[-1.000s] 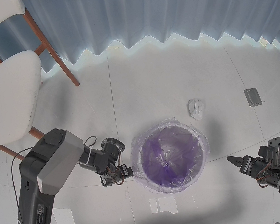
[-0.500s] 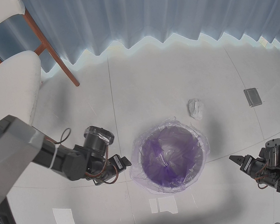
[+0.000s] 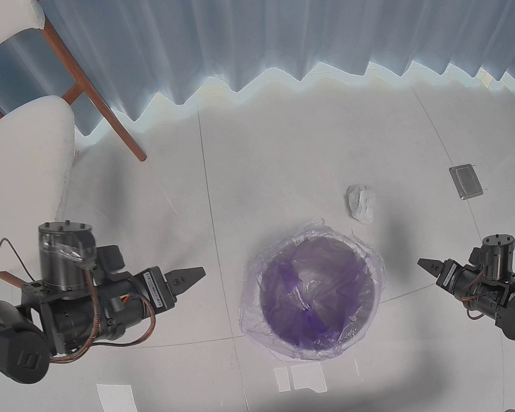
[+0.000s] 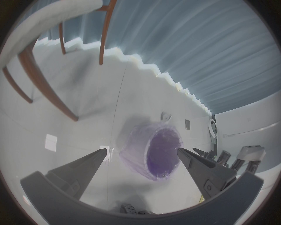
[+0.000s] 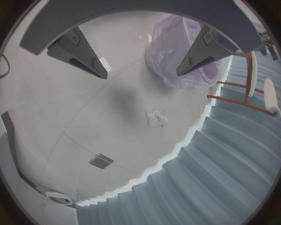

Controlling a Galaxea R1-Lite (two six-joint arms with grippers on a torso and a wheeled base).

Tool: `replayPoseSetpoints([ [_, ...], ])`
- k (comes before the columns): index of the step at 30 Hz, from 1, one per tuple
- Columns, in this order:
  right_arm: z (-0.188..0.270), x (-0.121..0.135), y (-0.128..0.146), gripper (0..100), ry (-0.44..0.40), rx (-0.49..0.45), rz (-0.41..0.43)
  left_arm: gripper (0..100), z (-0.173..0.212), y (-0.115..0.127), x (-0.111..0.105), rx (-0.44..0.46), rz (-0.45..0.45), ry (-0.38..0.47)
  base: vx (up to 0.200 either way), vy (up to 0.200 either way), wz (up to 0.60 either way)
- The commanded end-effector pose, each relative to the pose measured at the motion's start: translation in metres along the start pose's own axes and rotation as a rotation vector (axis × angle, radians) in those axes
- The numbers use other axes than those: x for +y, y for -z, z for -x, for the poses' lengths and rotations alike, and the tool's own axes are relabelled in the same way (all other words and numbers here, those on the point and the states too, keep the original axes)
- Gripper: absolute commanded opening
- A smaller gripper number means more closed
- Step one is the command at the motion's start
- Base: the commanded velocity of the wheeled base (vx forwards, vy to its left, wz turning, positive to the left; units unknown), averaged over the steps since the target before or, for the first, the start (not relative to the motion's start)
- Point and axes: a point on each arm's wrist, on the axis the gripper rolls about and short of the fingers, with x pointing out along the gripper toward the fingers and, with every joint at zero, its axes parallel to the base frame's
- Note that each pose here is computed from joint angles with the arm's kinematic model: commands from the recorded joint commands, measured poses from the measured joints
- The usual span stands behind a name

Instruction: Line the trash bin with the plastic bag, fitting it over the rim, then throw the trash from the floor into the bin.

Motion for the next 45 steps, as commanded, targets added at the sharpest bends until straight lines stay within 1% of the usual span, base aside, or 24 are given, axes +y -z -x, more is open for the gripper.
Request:
replayPoseSetpoints([
  [1, -0.02, 0.001, -0.006, 100, -0.027, -0.019, 0.063, 100, 0.038, -0.015, -0.007, -0.111, -0.045, 0.066, 0.2, 0.0, 0.0],
  [2, -0.028, 0.008, -0.013, 100, -0.058, -0.039, 0.082, 100, 0.046, -0.016, -0.009, -0.128, -0.053, 0.081, 0.2, 0.0, 0.0],
  [3, -0.033, 0.013, -0.018, 100, -0.067, -0.045, 0.084, 100, 0.05, -0.017, -0.01, -0.136, -0.053, 0.086, 0.2, 0.0, 0.0],
  [7, -0.048, 0.028, -0.032, 100, -0.057, -0.016, 0.093, 100, 0.062, -0.018, -0.01, -0.158, -0.054, 0.091, 0.2, 0.0, 0.0],
  [10, -0.063, 0.047, -0.047, 100, -0.052, 0.011, 0.109, 100, 0.073, -0.02, -0.013, -0.189, -0.056, 0.096, 0.2, 0.0, 0.0],
  [13, -0.076, 0.057, -0.052, 100, -0.037, 0.049, 0.122, 100, 0.077, -0.021, -0.017, -0.215, -0.072, 0.099, 0.2, 0.0, 0.0],
  [16, -0.094, 0.064, -0.047, 100, -0.037, 0.087, 0.134, 100, 0.084, -0.014, -0.024, -0.246, -0.102, 0.072, 0.0, 0.0, 0.0],
  [18, -0.102, 0.065, -0.04, 100, -0.035, 0.105, 0.149, 100, 0.091, -0.013, -0.026, -0.269, -0.106, 0.073, 0.0, 0.0, 0.0],
  [20, -0.109, 0.064, -0.033, 100, -0.034, 0.122, 0.181, 100, 0.099, -0.013, -0.026, -0.285, -0.109, 0.087, 0.0, 0.0, 0.0],
  [22, -0.113, 0.06, -0.028, 100, -0.026, 0.137, 0.201, 100, 0.103, -0.013, -0.027, -0.297, -0.11, 0.094, 0.0, 0.0, 0.0],
  [24, -0.124, 0.052, -0.015, 100, -0.009, 0.165, 0.242, 100, 0.113, -0.015, -0.027, -0.33, -0.108, 0.105, 0.0, 0.0, 0.0],
  [27, -0.138, 0.044, -0.006, 100, 0.002, 0.182, 0.265, 100, 0.121, -0.017, -0.026, -0.36, -0.105, 0.109, 0.0, 0.0, 0.0],
  [29, -0.146, 0.042, -0.004, 100, 0.002, 0.176, 0.266, 100, 0.124, -0.018, -0.025, -0.371, -0.102, 0.103, 0.0, 0.0, 0.0],
  [31, -0.164, 0.042, -0.005, 100, -0.008, 0.151, 0.262, 100, 0.127, -0.022, -0.021, -0.402, -0.099, 0.078, 0.0, 0.0, 0.0],
  [34, -0.181, 0.041, -0.004, 100, 0.001, 0.123, 0.269, 100, 0.129, -0.026, -0.013, -0.428, -0.124, 0.027, 0.0, 0.0, 0.0],
  [36, -0.192, 0.042, -0.003, 100, -0.007, 0.11, 0.28, 100, 0.132, -0.028, -0.01, -0.444, -0.137, 0.008, 0.0, 0.0, 0.0],
  [39, -0.206, 0.04, -0.002, 100, -0.001, 0.109, 0.303, 100, 0.133, -0.029, -0.009, -0.453, -0.137, -0.003, 0.0, 0.0, 0.0],
  [45, -0.229, 0.041, -0.011, 100, 0.023, 0.102, 0.299, 100, 0.138, -0.032, -0.004, -0.481, -0.129, -0.028, 0.0, 0.0, 0.0],
])
